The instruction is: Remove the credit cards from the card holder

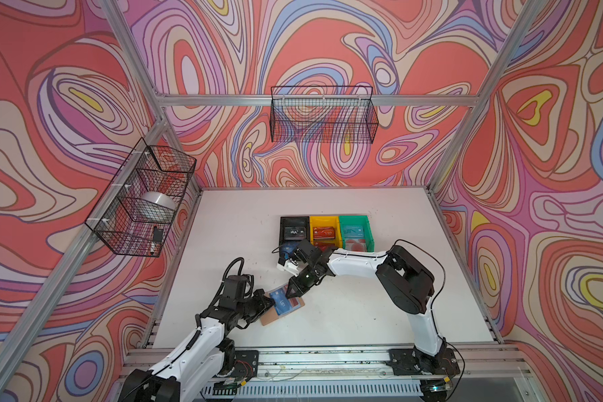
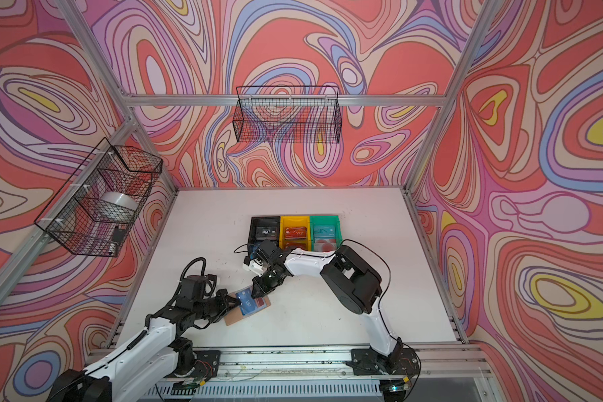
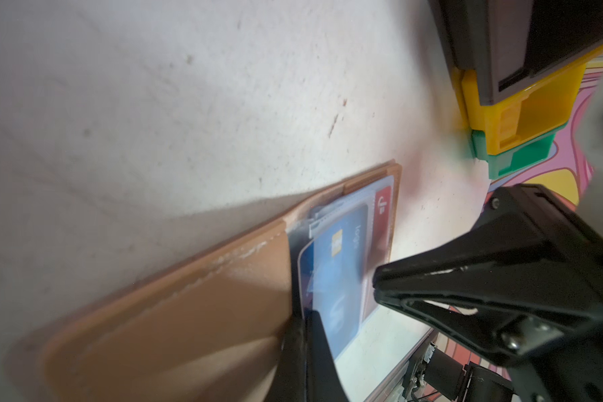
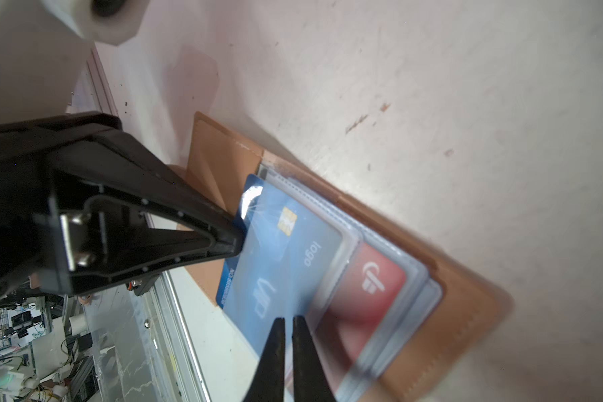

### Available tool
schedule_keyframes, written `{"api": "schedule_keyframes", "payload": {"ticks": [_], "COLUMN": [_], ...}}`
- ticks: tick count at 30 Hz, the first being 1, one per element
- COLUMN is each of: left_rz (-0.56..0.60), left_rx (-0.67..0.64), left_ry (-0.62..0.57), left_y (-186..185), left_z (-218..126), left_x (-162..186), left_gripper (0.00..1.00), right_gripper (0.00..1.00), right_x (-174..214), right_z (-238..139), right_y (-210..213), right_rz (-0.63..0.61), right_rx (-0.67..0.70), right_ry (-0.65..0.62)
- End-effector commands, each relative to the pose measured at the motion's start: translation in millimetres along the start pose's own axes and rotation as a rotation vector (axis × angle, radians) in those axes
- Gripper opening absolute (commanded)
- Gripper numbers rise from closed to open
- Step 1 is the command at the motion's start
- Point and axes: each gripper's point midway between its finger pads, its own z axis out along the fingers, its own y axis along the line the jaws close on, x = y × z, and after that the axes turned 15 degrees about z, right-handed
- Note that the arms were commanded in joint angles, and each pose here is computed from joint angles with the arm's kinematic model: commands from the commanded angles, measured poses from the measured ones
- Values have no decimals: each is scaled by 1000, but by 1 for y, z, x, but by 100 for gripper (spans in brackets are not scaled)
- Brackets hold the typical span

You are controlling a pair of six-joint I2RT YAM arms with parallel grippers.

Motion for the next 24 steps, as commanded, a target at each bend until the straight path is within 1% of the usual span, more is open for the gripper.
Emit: {"api": "schedule_keyframes", "payload": {"ticks": [1, 10, 18, 19, 24], "left_rz": [-50, -44, -47, -58, -60], "left_rx": [-76, -85, -79, -90, -101], "left_ry": [47, 61, 35, 51, 54], "left_y": [23, 25, 26, 29, 32], "left_z": [3, 1, -3, -3, -5], "left_x": [17, 22, 23, 28, 31], "left_gripper": [0, 0, 0, 0, 0], "right_gripper": [10, 9, 9, 9, 8], "right_x": [2, 11, 15, 15, 15], "right_z": [9, 10, 9, 9, 10], "right_y": [-9, -43, -61, -62, -66], "right_rz": [15, 88, 132, 135, 148], "right_rx": [17, 148, 201, 206, 216], "right_ry": [19, 12, 23, 25, 27]}}
